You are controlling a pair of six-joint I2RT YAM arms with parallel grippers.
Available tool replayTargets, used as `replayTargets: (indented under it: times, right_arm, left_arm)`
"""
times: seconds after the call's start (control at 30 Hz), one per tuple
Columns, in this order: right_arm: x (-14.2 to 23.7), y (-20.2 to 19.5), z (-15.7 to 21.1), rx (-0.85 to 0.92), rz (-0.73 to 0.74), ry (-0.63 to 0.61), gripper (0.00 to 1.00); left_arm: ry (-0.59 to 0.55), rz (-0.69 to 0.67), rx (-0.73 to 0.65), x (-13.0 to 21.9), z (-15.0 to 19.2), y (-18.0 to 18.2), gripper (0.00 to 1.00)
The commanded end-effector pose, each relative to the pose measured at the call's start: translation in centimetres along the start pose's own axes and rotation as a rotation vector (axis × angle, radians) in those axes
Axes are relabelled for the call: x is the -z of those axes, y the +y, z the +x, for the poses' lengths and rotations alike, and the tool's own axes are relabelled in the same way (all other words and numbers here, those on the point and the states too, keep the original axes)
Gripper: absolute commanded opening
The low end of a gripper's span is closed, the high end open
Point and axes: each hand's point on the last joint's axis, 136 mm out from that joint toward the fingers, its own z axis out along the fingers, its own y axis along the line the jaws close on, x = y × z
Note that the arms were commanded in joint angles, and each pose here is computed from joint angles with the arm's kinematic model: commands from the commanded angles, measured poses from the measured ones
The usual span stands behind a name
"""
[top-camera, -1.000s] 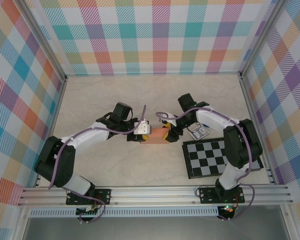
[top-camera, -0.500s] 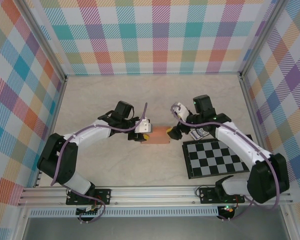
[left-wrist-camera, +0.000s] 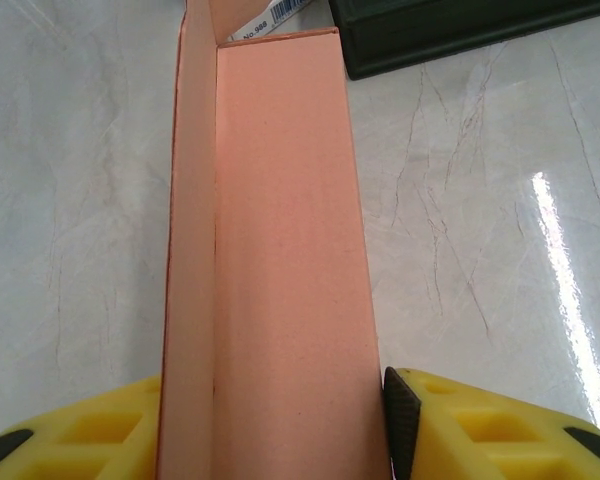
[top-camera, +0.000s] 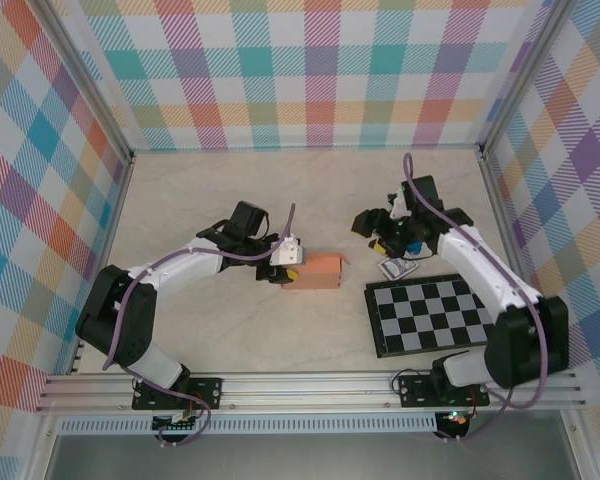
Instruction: Fold the paper box
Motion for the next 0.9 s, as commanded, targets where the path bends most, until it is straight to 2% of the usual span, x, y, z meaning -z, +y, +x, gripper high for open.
replayTargets:
  times: [0.0,0.2,0.53,0.87]
  right_arm:
    - [-0.8,0.8,2.2,-0.223,-0.026,0.190,0.68]
    - [-2.7,0.8,1.6,-0.265,-0.011,0.216,0.65]
    - [-3.4,1.5,3.0,-0.329,-0.018,0.245,0.53]
    - [-3.8,1.8,3.9,-0.346,0.006,0.238,0.52]
  left_arm:
    - [-0.007,0.048,0.022,0.0,-0.4,-1.0,0.50]
    - [-0.002,0.050,0.018,0.1,-0.4,-0.9,0.50]
    - [0.000,0.052,0.021,0.0,-0.4,-0.9,0.49]
    - [0.011,0.055,0.029,-0.2,-0.1,-0.8,0.49]
